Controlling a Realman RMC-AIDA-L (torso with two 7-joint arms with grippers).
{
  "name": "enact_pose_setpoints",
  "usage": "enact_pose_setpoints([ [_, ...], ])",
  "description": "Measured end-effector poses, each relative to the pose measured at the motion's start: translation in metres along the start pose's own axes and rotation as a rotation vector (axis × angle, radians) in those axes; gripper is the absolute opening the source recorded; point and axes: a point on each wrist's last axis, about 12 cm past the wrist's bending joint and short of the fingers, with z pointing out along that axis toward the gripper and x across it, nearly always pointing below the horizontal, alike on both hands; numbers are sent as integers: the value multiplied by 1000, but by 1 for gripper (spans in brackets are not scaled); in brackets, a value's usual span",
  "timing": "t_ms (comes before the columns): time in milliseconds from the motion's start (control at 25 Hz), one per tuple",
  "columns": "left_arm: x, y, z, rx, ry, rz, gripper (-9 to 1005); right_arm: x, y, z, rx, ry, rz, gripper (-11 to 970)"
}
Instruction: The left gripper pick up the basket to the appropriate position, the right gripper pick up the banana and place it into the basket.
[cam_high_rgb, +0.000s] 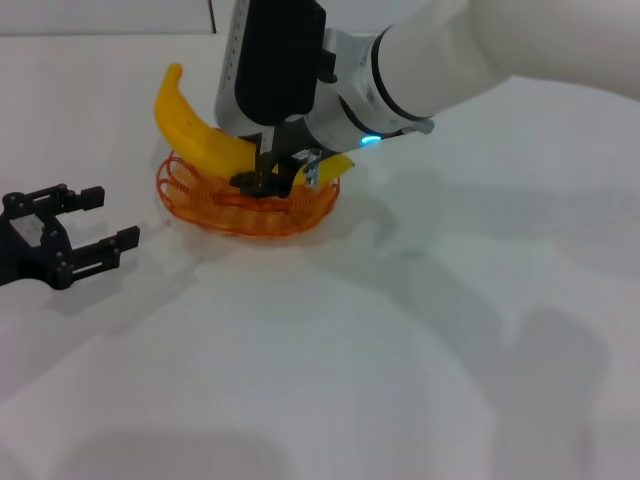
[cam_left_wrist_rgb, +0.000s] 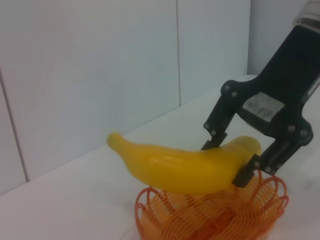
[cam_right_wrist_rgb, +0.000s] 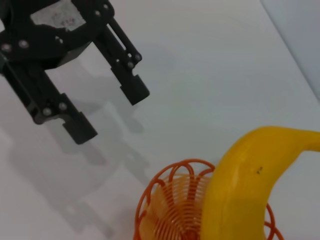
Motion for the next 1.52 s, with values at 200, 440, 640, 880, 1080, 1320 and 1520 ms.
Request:
enact_pose_setpoints([
  [200, 0, 0, 0, 0, 1, -1, 688, 1, 1, 1, 0, 0, 6, 564],
  [440, 2, -1, -2, -2, 3, -5, 688, 1, 2, -3, 4, -19, 11, 593],
  [640, 4, -2, -3, -5, 6, -10, 688, 7, 5, -29, 27, -109, 40, 705],
  [880, 5, -2, -4, -7, 7, -13, 687, 45, 8, -60, 5, -234, 118, 769],
  [1080, 5, -2, -5, -10, 6, -15, 687, 91, 3, -78, -34, -345, 227, 764],
  [1320, 5, -2, -5, -13, 0, -16, 688, 160, 1, -73, -9, -368, 411, 763],
  [1520, 5, -2, -5, -16, -2, -16, 684, 203, 10, -74, 6, -402, 517, 763],
])
